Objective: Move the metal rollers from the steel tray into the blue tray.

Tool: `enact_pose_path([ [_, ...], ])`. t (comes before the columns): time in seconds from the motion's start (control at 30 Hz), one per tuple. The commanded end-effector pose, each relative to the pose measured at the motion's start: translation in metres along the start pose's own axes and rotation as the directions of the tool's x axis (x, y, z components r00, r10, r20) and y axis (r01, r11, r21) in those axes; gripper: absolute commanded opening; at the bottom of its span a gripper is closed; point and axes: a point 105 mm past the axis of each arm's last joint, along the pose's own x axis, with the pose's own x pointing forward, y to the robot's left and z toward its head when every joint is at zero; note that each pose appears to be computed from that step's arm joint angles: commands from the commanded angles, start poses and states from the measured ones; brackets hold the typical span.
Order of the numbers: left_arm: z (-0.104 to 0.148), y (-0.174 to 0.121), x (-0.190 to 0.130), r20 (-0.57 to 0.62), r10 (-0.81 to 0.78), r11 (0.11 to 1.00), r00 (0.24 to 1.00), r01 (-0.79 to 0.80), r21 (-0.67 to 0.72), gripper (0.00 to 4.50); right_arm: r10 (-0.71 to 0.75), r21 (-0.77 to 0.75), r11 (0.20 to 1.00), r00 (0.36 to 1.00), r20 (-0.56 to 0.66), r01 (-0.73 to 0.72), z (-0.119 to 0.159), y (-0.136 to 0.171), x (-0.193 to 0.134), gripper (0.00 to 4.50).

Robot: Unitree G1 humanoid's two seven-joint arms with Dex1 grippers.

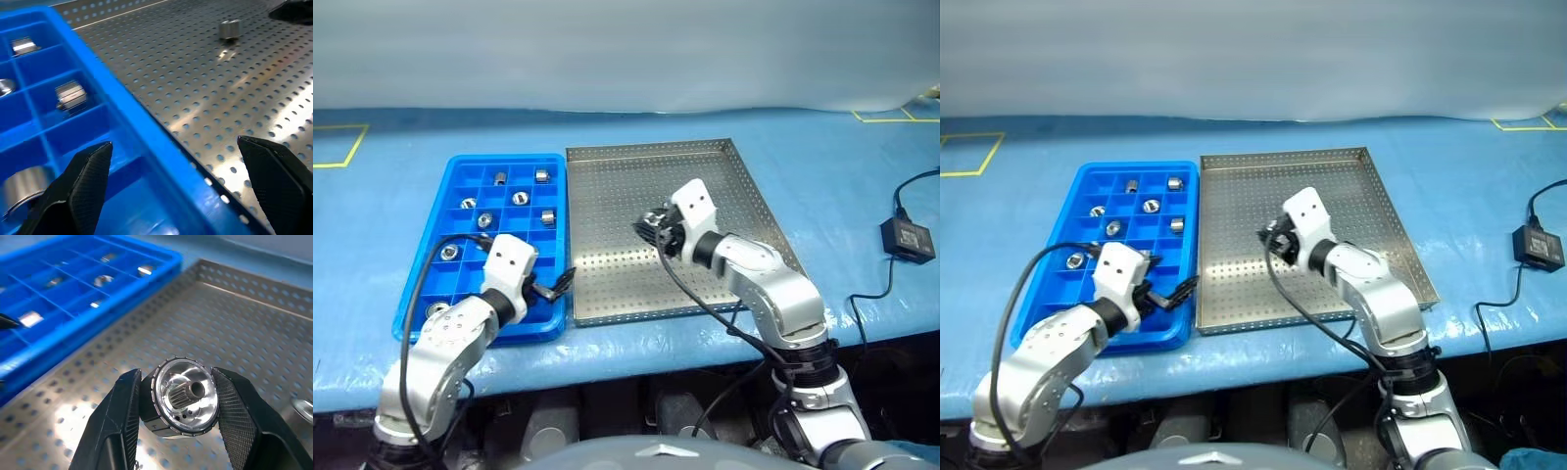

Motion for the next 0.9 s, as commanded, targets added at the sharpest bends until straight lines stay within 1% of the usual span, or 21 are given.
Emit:
enact_pose_path([
  [0.03,0.016,0.013,-0.016,0.051,0.080,0.996,0.996,-0.081,0.030,4.50,0.154,-0.034,0.988,0.988,0.017,-0.153,0.006,0.037,0.020,1.87],
  [0.13,0.014,0.020,-0.026,0.043,0.133,0.991,0.990,-0.134,0.028,4.50,0.251,-0.073,0.965,0.968,-0.028,-0.252,-0.004,0.063,0.039,1.87],
  [0.2,0.012,0.022,-0.031,0.036,0.154,0.988,0.987,-0.155,0.023,4.50,0.284,-0.083,0.955,0.958,-0.036,-0.286,-0.007,0.071,0.047,1.87],
  [0.37,0.009,0.020,-0.038,0.027,0.171,0.985,0.985,-0.172,0.011,4.50,0.271,-0.096,0.957,0.961,-0.054,-0.275,-0.012,0.067,0.056,1.87],
  [0.67,0.008,0.018,-0.036,0.023,0.175,0.985,0.984,-0.175,0.000,4.50,0.276,-0.074,0.957,0.959,-0.063,-0.280,-0.017,0.067,0.063,1.87],
  [0.73,0.008,0.018,-0.035,0.023,0.171,0.985,0.985,-0.171,0.000,4.50,0.273,-0.063,0.959,0.959,-0.071,-0.278,-0.019,0.067,0.064,2.62],
  [0.8,0.008,0.018,-0.033,0.023,0.168,0.986,0.986,-0.168,-0.001,4.50,0.271,-0.069,0.959,0.960,-0.071,-0.276,-0.019,0.068,0.064,3.24],
  [0.87,0.009,0.016,-0.031,0.025,0.157,0.988,0.987,-0.157,-0.003,4.50,0.265,-0.077,0.961,0.964,-0.036,-0.267,-0.013,0.067,0.061,3.86],
  [0.9,0.010,0.015,-0.030,0.029,0.148,0.989,0.989,-0.148,-0.005,4.50,0.255,-0.081,0.963,0.967,-0.018,-0.256,-0.009,0.065,0.059,3.86],
])
